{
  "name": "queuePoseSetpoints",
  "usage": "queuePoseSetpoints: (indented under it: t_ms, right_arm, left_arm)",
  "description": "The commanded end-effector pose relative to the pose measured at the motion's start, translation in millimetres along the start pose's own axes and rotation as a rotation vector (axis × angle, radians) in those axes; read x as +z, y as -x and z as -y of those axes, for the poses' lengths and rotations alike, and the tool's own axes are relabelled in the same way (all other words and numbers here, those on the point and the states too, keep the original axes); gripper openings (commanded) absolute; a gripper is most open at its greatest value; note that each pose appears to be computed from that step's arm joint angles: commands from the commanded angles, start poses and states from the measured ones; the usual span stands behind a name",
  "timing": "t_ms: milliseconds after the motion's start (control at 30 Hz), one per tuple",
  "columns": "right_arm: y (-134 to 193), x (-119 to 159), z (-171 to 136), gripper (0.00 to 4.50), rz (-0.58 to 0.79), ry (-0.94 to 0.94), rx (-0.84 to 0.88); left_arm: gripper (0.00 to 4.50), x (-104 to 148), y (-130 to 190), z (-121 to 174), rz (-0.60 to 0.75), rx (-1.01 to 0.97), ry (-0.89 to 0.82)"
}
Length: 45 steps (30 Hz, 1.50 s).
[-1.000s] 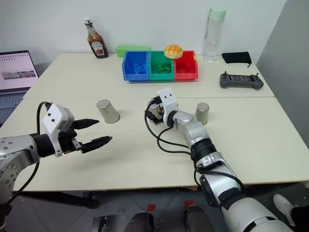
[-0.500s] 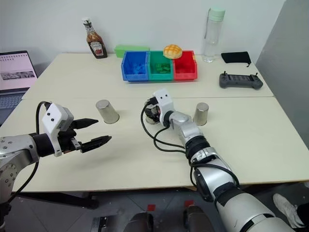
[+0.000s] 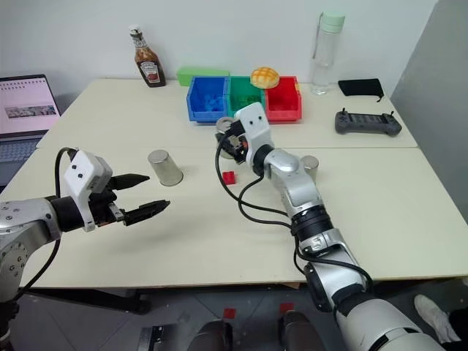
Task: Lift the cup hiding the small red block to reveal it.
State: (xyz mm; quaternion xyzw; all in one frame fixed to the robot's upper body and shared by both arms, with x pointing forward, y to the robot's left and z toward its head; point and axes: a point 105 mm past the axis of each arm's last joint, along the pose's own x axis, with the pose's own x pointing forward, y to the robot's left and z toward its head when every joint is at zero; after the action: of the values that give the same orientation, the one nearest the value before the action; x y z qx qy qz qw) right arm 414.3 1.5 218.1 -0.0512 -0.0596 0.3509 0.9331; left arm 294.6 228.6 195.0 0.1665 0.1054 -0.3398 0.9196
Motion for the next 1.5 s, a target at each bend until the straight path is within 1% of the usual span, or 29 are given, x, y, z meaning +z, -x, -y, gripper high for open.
queuePoseSetpoints:
  t_ms: [33,133,300,467,500,567,633,667,700,833,933,967,1033,1067,1133,1200,1267,1367,1500]
  right_arm:
    - [13.0,-15.9,8.2,2.57,-0.078,0.006,-0.053]
    - [16.1,-33.6,13.0,2.57,-0.126,0.016,-0.080]
    - [17.6,-55.0,14.5,2.57,-0.175,0.041,-0.087]
    - [13.6,-57.9,19.1,2.57,-0.182,0.014,-0.116]
    - [12.7,-55.8,21.9,3.28,-0.174,0.000,-0.131]
    - [11.8,-49.5,24.8,3.64,-0.147,-0.013,-0.142]
    - [12.5,-41.1,24.2,4.19,-0.110,-0.016,-0.129]
    - [13.9,-33.6,24.5,4.39,-0.081,-0.006,-0.123]
    - [16.1,-23.4,25.5,4.48,-0.045,0.006,-0.120]
    - [27.7,15.2,26.5,4.48,0.073,0.053,-0.099]
    - [46.2,47.2,17.8,4.48,0.171,0.093,-0.014]
    - [54.4,52.8,13.8,4.48,0.182,0.097,0.026]
    - [75.9,50.8,4.2,4.48,0.149,0.103,0.136]
    - [88.2,44.2,2.1,4.48,0.110,0.100,0.176]
    - [108.4,31.3,0.7,4.48,0.034,0.079,0.221]
    - [130.0,13.7,1.7,4.48,-0.074,0.049,0.252]
    - [147.3,2.0,2.2,4.48,-0.146,0.035,0.273]
    - [160.3,-8.9,4.6,4.48,-0.200,0.035,0.264]
    - [171.4,-19.3,3.5,4.48,-0.250,0.047,0.272]
  left_arm:
    - [4.50,9.5,-4.0,-1.1,0.016,-0.019,-0.043]
    - [4.50,11.8,-8.0,-1.0,0.024,-0.031,-0.048]
    - [4.50,14.4,-12.1,-1.5,0.035,-0.036,-0.053]
    - [4.50,13.7,-13.4,-1.1,0.035,-0.040,-0.054]
    - [4.50,13.0,-13.7,-0.5,0.034,-0.041,-0.054]
    - [4.50,11.7,-14.0,0.5,0.032,-0.042,-0.053]
    - [4.50,10.9,-14.0,1.1,0.031,-0.041,-0.053]
    - [4.50,10.2,-13.5,0.5,0.030,-0.037,-0.052]
    - [4.50,9.0,-12.6,-0.6,0.026,-0.030,-0.053]
    - [4.50,5.9,-9.8,-3.9,0.013,0.002,-0.063]
    - [4.50,5.3,-5.9,-3.4,0.016,0.018,-0.071]
    - [4.50,4.8,-3.8,-3.3,0.016,0.021,-0.072]
    - [4.50,5.3,2.3,-3.1,0.025,0.025,-0.070]
    - [4.50,5.0,5.6,-2.9,0.026,0.026,-0.068]
    - [4.50,2.4,11.4,-2.1,0.016,0.028,-0.063]
    - [4.50,-5.8,20.1,-0.7,-0.016,0.029,-0.057]
    - [4.50,-15.4,28.2,-2.3,-0.049,0.044,-0.045]
    - [4.50,-24.4,34.6,-2.0,-0.069,0.046,-0.033]
    - [4.50,-28.5,36.5,-2.6,-0.072,0.046,-0.031]
